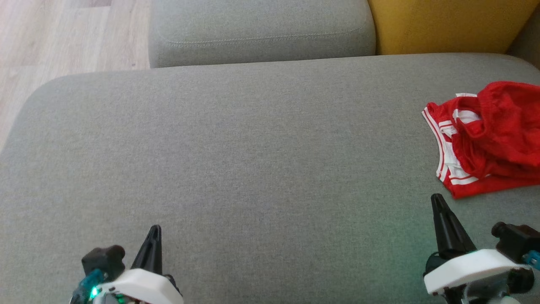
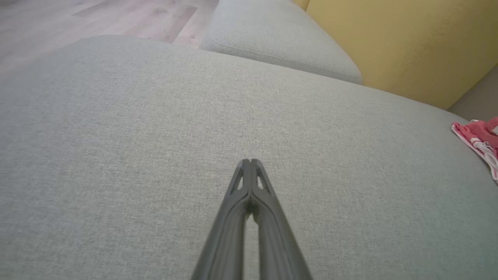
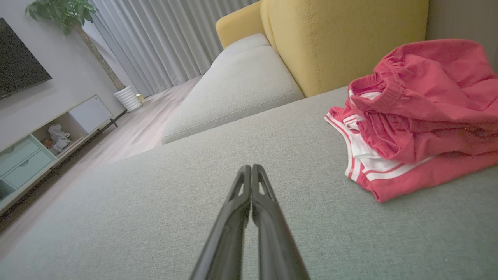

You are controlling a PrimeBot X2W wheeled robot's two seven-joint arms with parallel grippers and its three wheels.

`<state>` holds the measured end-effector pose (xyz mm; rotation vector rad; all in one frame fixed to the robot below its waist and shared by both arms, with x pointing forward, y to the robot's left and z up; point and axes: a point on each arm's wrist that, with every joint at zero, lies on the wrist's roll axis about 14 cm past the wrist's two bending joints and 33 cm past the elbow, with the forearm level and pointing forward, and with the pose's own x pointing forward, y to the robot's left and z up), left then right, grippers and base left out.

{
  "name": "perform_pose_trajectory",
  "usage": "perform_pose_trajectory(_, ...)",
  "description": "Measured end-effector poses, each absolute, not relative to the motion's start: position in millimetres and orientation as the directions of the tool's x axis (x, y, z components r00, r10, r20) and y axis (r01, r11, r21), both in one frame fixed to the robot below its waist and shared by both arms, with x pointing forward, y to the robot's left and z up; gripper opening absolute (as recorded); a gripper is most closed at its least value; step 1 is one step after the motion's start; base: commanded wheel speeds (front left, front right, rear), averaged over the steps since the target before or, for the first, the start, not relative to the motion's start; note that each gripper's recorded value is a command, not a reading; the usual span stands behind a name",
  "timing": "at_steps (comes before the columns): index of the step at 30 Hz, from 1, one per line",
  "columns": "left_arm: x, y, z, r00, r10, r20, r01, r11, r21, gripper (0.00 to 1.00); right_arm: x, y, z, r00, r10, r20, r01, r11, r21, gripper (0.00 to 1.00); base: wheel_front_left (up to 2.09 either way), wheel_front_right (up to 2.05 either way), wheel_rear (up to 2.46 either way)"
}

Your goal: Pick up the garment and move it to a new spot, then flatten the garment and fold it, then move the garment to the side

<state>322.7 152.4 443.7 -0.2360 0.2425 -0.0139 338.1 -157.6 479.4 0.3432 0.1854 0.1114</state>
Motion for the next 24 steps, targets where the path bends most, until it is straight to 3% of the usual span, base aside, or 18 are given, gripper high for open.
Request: perform_pose_trajectory(24,331.2,159.9,438.7,0.958,-0.047,-0.282,-0.1,0.869,-0.484,0.0,346.1,-161.5,478.8,0.982,0.13,-0.14,-0.024,0.809,0.587,0.0,0.0,0.0,0.0)
